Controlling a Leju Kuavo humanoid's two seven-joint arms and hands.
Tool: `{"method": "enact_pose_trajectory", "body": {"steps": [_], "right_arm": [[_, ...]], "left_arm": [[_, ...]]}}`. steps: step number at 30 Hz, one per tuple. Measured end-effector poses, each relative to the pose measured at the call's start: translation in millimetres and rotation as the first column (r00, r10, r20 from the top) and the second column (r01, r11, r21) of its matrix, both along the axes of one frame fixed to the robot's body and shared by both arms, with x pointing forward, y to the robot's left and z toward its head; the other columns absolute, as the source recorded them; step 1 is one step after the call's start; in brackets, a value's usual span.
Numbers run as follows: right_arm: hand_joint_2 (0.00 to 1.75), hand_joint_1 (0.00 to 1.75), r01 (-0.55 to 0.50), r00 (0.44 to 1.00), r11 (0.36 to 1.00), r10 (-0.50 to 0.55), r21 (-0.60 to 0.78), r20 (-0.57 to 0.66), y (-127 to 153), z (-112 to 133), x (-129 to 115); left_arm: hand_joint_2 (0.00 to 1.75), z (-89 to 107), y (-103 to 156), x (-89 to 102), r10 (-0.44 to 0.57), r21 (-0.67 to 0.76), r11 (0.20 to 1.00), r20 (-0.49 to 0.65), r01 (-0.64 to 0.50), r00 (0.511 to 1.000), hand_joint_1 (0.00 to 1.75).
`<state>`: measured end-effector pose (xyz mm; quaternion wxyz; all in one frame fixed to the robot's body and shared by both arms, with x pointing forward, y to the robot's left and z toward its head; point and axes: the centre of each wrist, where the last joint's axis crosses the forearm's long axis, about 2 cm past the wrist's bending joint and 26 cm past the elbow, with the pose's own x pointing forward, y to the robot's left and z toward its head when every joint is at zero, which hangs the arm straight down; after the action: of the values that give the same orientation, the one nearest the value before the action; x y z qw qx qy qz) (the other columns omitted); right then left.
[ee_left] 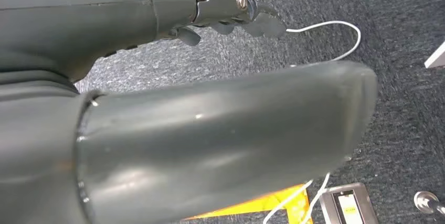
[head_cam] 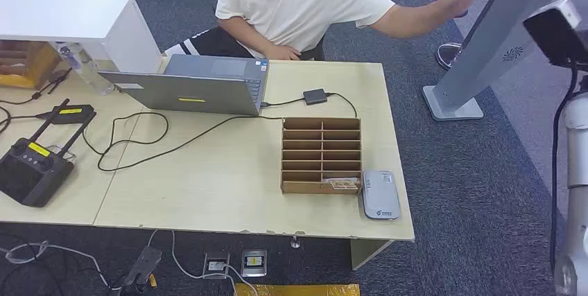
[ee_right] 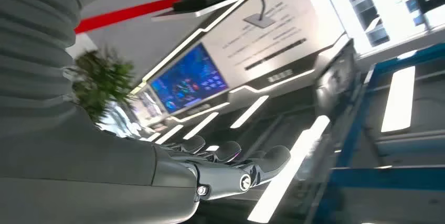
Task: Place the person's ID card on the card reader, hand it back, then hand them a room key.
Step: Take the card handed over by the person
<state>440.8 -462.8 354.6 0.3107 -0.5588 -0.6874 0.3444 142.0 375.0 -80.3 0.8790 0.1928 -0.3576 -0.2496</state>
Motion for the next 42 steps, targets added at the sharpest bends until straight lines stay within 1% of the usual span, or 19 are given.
{"method": "enact_pose_trajectory", "body": {"steps": [6,12,19,20,22,24,26,34,42], "right_arm": [[1.75,0.00,-0.030,0.999,0.998,0.029,-0.050,-0.023,13.1,-2.2,2.8],[1.75,0.00,-0.085,0.993,0.991,0.076,-0.104,-0.089,31.0,-5.5,5.4],[1.75,0.00,-0.090,0.984,0.992,0.074,-0.093,-0.162,41.4,-24.4,3.8],[1.75,0.03,-0.092,0.983,0.991,0.075,-0.093,-0.170,42.1,-26.6,3.5],[1.75,0.81,-0.095,0.979,0.991,0.076,-0.089,-0.190,43.0,-30.7,2.9],[1.75,1.65,-0.101,0.974,0.991,0.081,-0.084,-0.214,43.7,-34.9,2.0],[1.75,1.75,-0.110,0.967,0.991,0.088,-0.078,-0.239,44.9,-39.2,0.8],[1.75,1.75,-0.133,0.942,0.990,0.114,-0.040,-0.317,46.2,-54.2,-5.2],[1.75,1.75,-0.154,0.921,0.988,0.141,-0.007,-0.363,46.3,-57.4,-9.8]], "left_arm": [[0.00,0.1,0.0,0.3,-0.001,0.000,1.000,-0.001,0.001,1.000,0.00],[0.00,0.2,0.7,0.7,-0.004,-0.004,1.000,-0.009,0.004,1.000,0.00],[0.00,0.7,3.4,0.9,-0.011,-0.002,1.000,-0.024,0.011,1.000,0.00],[0.00,0.8,3.7,1.0,-0.012,-0.001,1.000,-0.024,0.012,1.000,0.00],[0.00,0.9,4.2,1.1,-0.013,0.000,1.000,-0.027,0.013,1.000,0.00],[0.00,0.9,4.3,1.1,-0.014,0.000,1.000,-0.029,0.014,0.999,0.00],[0.00,1.0,4.6,1.2,-0.017,0.000,1.000,-0.030,0.017,0.999,0.00],[0.00,1.4,6.1,1.8,-0.027,0.002,1.000,-0.033,0.027,0.999,0.00],[0.00,2.2,8.3,3.1,-0.031,0.005,1.000,-0.033,0.031,0.999,0.00]]}}
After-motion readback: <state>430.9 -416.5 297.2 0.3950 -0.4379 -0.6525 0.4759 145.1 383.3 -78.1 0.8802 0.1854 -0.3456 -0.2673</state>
